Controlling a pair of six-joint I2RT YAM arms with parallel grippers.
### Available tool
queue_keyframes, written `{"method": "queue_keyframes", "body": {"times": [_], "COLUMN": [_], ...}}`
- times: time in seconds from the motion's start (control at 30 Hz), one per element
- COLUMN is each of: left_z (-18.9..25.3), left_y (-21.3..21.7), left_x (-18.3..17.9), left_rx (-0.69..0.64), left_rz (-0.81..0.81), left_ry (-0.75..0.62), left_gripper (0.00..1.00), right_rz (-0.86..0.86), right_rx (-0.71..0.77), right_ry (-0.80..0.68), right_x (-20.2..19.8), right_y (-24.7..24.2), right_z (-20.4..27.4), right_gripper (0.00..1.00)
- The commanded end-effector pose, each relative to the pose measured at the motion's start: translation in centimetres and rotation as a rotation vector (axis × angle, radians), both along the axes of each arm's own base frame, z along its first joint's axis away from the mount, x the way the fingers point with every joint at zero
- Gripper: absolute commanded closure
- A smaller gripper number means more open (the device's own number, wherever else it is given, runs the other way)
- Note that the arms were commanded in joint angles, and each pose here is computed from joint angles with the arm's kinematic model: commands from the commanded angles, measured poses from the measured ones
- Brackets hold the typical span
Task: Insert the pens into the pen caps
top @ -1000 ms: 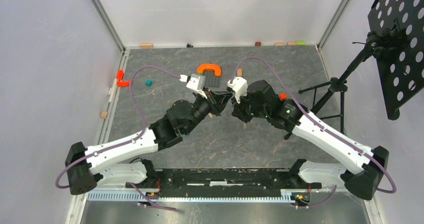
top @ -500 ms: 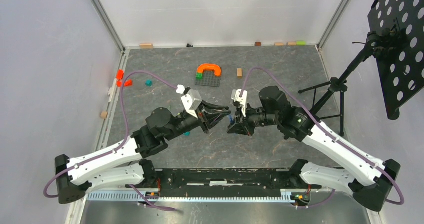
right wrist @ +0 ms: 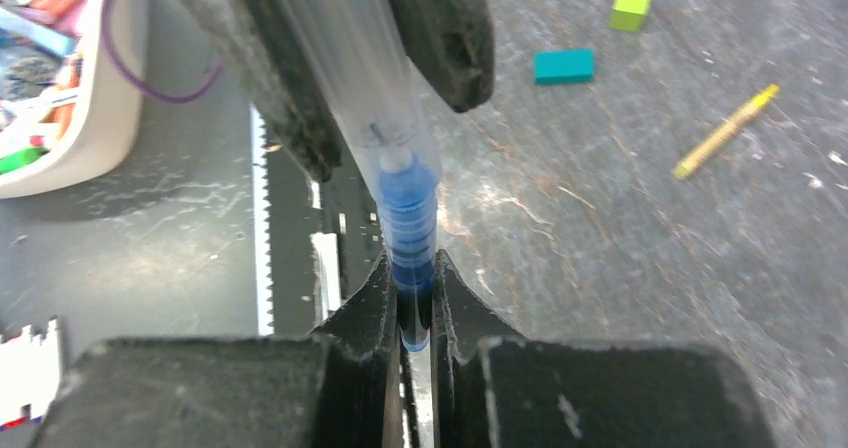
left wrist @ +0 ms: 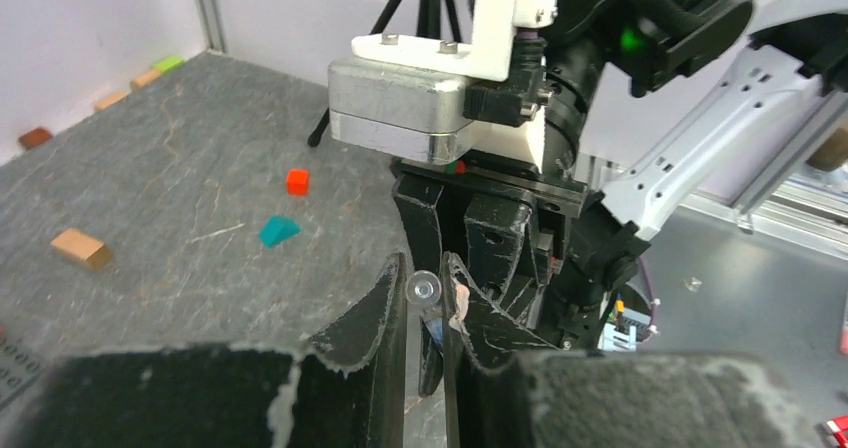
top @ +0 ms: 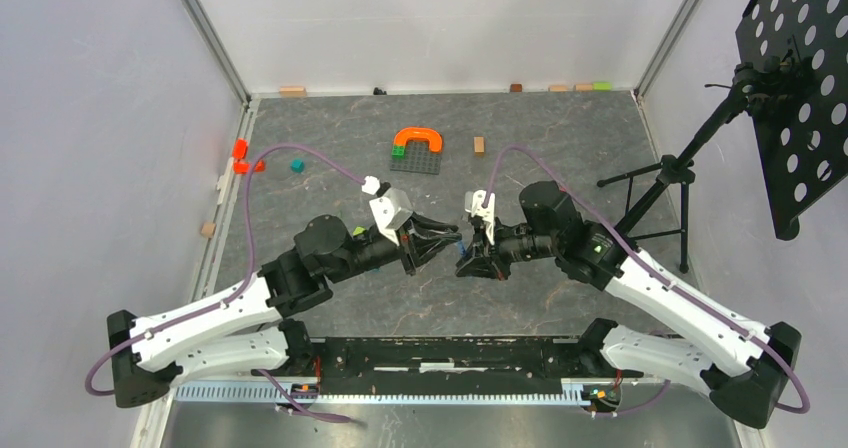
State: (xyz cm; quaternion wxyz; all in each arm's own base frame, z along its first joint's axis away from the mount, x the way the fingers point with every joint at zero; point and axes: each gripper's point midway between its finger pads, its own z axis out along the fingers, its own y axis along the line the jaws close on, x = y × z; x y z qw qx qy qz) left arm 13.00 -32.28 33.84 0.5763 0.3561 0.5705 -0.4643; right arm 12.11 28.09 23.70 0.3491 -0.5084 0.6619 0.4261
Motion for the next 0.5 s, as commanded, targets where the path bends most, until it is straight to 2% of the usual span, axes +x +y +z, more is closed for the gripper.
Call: {"method": "queue_keyframes", "body": {"times": [0.0,0.23,0.4,0.47], "left_z": [-6.1,-4.5,-4.1,-4.6], "left_y": [0.7,3.6,7.7,9.3], "left_x": [0.9,6.9,9.9,10.6], "left_rx": [0.221,0.108,0.142,0.167], "left_rz": [0.092,0.499,0.751,0.819], "left_ry": [0.123,0.235,0.225,0.244], "left_gripper": [0.98,0.98,0.98,0.98], "right_rz": [-0.136,-0.140,-0.194,-0.285], "right_rx": [0.080,-0.022,-0.129,-0.173], "right_ry": [-0.152,-0.102,-0.047,-0.006], "right_x": [3.7,3.0,2.8,3.5], "right_y": [0.4,1.0,0.2,-0.7], "right_z": [2.8,-2.7,-8.2,-10.3], "right_gripper": [1.00,1.00,1.00,1.00]}}
